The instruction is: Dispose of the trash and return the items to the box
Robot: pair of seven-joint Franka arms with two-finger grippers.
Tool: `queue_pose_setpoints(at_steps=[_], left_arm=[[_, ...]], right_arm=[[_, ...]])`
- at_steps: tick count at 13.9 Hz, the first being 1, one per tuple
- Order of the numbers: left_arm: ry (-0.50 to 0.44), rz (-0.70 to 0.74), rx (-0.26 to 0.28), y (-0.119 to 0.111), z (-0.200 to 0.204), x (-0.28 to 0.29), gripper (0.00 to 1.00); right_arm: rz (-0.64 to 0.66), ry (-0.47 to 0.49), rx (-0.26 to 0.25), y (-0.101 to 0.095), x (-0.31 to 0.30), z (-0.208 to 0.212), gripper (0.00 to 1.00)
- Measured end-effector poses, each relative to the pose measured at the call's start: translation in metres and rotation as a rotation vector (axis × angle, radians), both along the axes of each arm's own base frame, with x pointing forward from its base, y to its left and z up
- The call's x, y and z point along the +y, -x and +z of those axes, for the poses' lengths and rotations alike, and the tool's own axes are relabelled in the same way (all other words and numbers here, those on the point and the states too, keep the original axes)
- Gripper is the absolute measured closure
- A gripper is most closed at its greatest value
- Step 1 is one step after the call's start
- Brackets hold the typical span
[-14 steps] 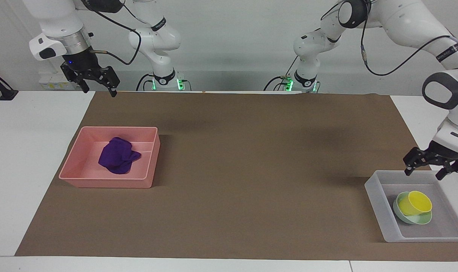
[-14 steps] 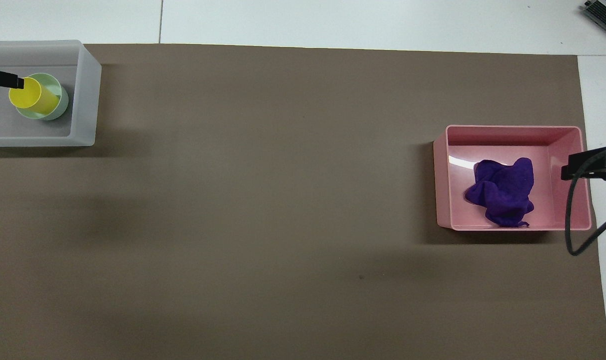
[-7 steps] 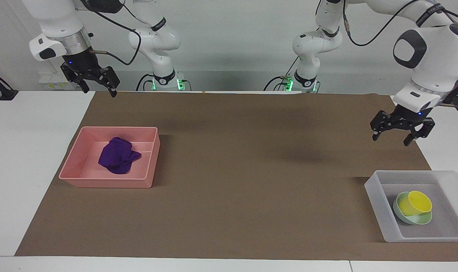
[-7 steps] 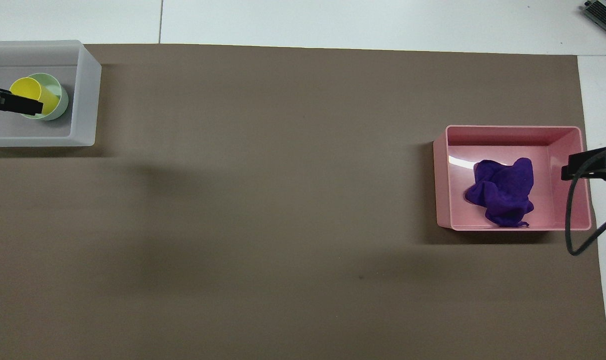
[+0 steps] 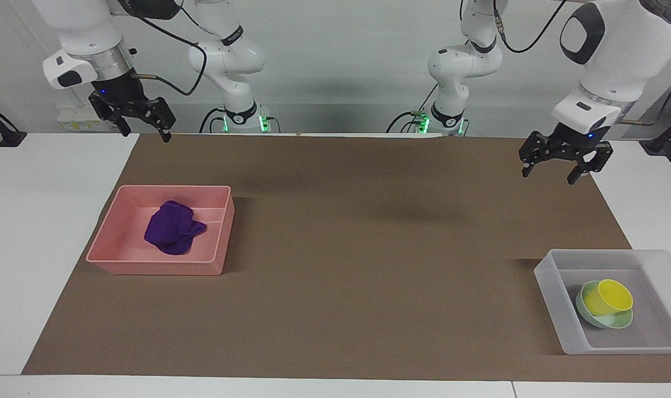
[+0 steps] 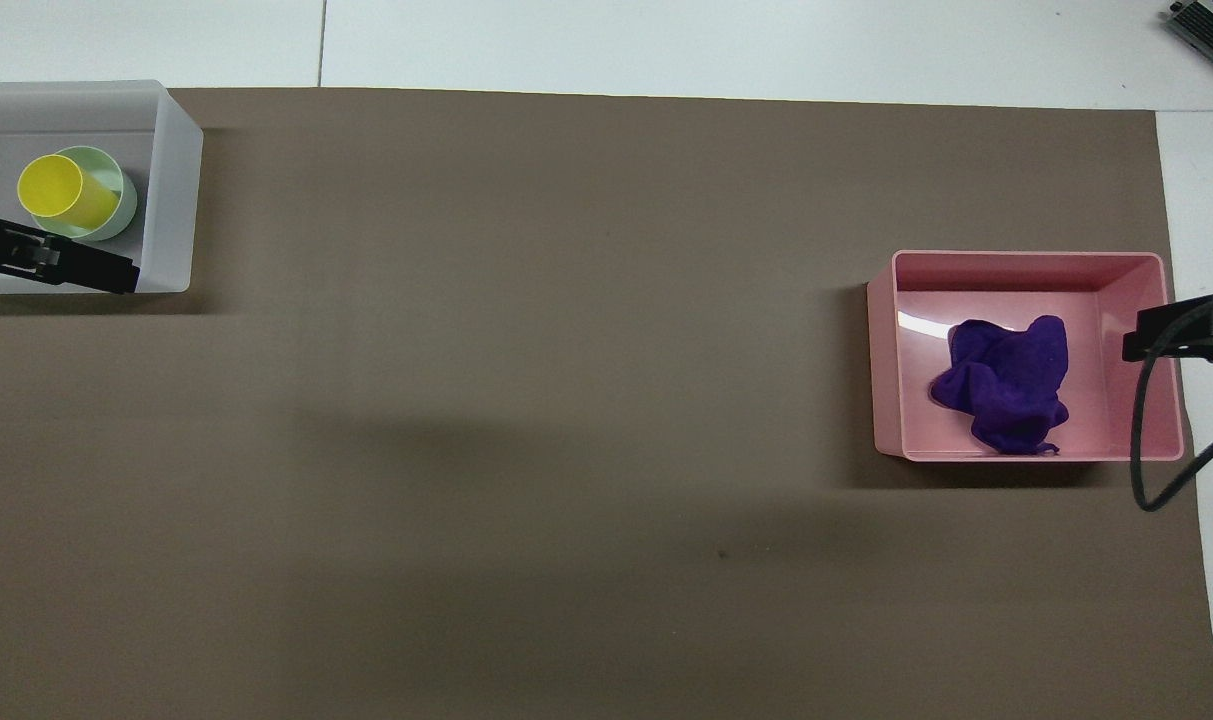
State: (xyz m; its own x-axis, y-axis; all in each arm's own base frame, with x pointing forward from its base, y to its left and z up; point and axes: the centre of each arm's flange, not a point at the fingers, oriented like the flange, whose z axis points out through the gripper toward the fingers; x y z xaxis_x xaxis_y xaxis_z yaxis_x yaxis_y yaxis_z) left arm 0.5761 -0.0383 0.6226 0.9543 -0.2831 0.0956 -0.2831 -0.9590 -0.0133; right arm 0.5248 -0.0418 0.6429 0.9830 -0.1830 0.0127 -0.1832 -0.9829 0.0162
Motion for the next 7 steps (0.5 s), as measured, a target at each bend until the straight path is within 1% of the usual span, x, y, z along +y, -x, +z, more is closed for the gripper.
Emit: queue_pose_setpoints(at_steps=[4,7], left_arm=[[-0.008,-0.008,0.040,0.015,0.012,-0.005,0.00],[-0.012,-0.019,0.049,0.027,0.023,-0.012,0.00]], right_arm=[[-0.001,0.000,0.000,0.000,0.000,0.000,0.00],[-0.001,0.000,0.000,0.000,0.000,0.000,0.00]])
